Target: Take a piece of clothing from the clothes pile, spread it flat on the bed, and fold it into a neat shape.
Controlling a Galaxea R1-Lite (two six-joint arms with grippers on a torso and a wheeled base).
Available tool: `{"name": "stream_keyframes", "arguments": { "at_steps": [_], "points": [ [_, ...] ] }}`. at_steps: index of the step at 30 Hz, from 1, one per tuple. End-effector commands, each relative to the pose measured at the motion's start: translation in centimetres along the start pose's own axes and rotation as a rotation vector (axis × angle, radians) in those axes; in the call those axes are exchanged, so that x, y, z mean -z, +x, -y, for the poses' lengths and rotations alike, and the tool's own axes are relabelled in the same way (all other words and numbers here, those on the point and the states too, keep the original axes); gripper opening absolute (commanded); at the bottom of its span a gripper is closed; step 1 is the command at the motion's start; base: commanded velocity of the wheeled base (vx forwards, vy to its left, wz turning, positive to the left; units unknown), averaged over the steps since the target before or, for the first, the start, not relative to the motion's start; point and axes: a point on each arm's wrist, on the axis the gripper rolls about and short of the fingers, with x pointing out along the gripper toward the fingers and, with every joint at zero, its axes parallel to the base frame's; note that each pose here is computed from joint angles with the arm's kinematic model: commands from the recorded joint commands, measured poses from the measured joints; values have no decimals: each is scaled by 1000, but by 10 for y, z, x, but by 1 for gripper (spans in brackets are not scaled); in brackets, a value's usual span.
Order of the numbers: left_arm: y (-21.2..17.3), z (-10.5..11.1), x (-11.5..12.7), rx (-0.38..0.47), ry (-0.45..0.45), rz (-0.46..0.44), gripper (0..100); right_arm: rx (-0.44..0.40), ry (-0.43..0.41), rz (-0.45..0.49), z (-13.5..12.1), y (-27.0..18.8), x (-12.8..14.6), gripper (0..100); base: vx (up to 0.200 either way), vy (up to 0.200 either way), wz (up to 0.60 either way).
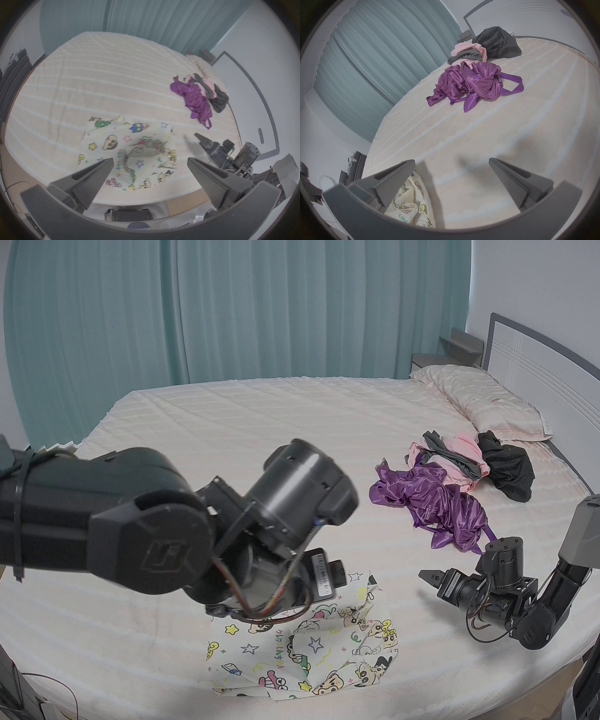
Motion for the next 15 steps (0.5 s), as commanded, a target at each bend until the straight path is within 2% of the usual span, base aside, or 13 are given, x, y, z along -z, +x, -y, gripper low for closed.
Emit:
{"name": "stream_keyframes", "arguments": {
  "at_steps": [1, 2, 3, 5, 8, 10, 11, 12, 13, 15],
  "points": [
    [-20, -62, -8, -2, -129, -14, 100, -7, -6, -8, -2, -1, 3, 100, 0, 0, 0],
    [-17, -71, -6, 3, -150, -23, 100, -9, -4, -8, -2, -1, 2, 100, -200, 0, 0],
    [-17, -71, -6, 3, -150, -23, 100, -9, -4, -8, -2, -1, 2, 100, -200, 0, 0],
    [-6, -93, 3, 11, -213, -39, 100, -9, -2, -8, -2, -1, 2, 100, -200, 0, 0],
    [0, -118, 13, -16, -250, -44, 100, -10, -4, -11, -3, -1, 3, 100, -200, 0, 0],
    [1, -124, 18, -18, -254, -56, 100, -10, -4, -11, -3, -1, 3, 100, -200, 0, 0],
    [4, -137, 26, -12, -271, -99, 100, -7, -6, -12, -2, 0, 4, 100, 0, 0, 0],
    [4, -137, 26, -12, -271, -99, 100, -7, -6, -12, -2, 0, 4, 100, 0, 0, 0],
    [5, -150, 28, 14, -309, -145, 100, -6, -4, -13, -2, 0, 4, 100, 0, 0, 0],
    [5, -166, 28, 20, -362, -166, 100, -6, -4, -13, -2, 0, 4, 100, 0, 0, 0]
  ]
}}
